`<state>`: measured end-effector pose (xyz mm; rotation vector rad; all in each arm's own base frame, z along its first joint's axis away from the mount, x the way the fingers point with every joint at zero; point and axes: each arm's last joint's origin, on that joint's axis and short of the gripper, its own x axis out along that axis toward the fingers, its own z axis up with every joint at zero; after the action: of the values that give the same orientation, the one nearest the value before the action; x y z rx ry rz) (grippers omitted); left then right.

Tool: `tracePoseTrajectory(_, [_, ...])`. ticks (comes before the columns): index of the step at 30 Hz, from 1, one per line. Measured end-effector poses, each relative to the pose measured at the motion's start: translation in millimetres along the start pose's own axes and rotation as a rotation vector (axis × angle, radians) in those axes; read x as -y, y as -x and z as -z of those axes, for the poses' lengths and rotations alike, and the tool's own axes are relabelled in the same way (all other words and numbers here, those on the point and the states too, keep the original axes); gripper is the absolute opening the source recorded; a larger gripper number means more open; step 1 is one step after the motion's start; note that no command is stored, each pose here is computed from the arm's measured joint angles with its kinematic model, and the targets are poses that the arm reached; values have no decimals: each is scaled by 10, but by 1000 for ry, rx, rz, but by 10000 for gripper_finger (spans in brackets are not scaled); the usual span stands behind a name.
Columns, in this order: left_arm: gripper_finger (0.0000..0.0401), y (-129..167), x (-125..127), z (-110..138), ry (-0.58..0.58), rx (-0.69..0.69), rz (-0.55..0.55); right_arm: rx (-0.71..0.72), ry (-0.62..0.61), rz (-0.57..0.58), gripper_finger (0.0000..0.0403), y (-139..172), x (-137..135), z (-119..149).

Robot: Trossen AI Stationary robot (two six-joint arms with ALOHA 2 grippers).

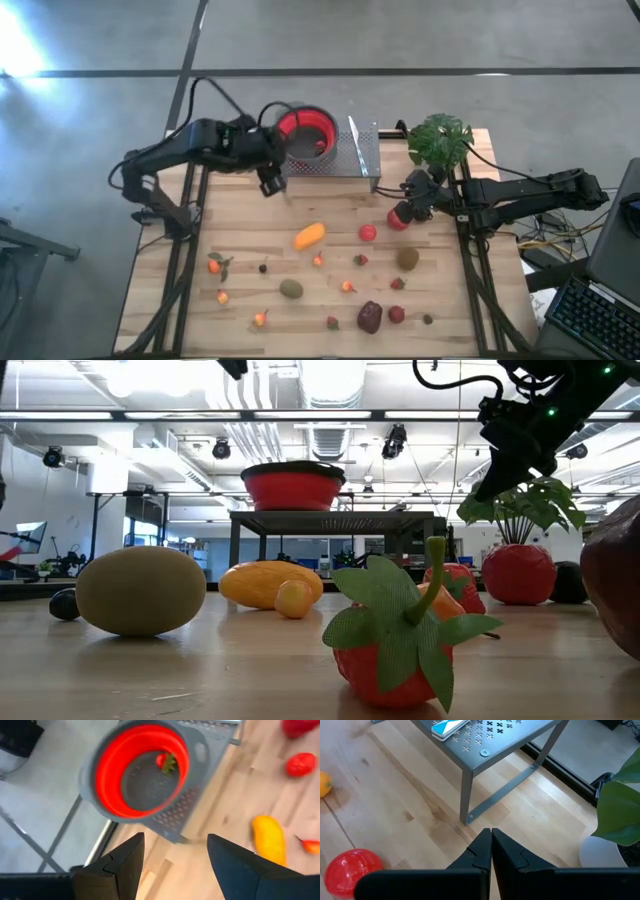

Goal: Pick & Place Fruit
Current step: Put the black grape into the red strainer bowl on the shelf

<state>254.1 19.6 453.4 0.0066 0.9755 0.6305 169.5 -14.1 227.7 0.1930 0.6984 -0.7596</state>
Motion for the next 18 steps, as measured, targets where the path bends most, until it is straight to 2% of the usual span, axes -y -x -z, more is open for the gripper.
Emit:
tracePoseTrajectory(11, [220, -27, 520, 699, -95, -152, 124, 5, -4, -3, 8, 0, -3, -6])
tracePoseTrajectory(18, [220, -197, 784, 1128, -131, -274, 121, 11, -9, -6, 8, 0, -7, -12])
